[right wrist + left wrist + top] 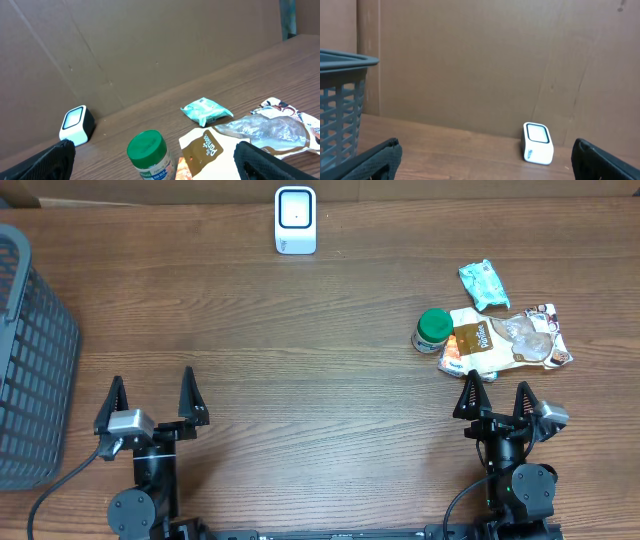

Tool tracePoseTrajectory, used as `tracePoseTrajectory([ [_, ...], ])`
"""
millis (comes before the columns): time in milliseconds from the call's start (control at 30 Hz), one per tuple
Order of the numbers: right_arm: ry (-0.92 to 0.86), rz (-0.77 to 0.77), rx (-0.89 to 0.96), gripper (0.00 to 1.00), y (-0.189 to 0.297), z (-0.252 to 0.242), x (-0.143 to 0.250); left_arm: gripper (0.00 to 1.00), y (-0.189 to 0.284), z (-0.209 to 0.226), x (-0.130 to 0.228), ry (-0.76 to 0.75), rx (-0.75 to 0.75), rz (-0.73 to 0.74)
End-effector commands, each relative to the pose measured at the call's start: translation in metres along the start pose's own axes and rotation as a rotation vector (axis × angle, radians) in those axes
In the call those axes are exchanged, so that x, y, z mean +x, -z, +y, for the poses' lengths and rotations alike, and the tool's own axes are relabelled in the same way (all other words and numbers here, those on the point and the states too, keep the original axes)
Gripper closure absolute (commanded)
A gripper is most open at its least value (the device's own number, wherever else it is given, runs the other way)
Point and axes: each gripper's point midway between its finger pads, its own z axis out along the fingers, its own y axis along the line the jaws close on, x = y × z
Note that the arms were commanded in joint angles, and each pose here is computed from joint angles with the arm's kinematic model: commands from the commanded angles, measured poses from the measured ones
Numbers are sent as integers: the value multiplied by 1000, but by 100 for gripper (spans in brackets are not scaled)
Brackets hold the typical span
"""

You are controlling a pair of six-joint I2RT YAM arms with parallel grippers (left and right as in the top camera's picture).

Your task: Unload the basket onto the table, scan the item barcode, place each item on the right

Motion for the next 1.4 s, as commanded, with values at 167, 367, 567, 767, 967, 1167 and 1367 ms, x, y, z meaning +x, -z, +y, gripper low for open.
tracePoseTrajectory([
  [167,7,-8,3,0,0,-1,1,0,3,1,30,11,12,34],
  [367,7,-7,3,0,0,-1,1,0,10,8,76,27,-19,220],
  [567,7,-8,3,0,0,-1,1,0,17,12,92,32,-39,286],
  [767,7,-8,3,0,0,-1,1,0,17,12,92,32,-41,289],
  [967,7,-8,3,0,0,-1,1,1,17,12,92,32,-42,289],
  [1167,7,-8,3,0,0,-1,1,0,17,12,92,32,-42,289],
  [1367,7,-8,3,0,0,-1,1,0,17,12,92,32,-42,289],
])
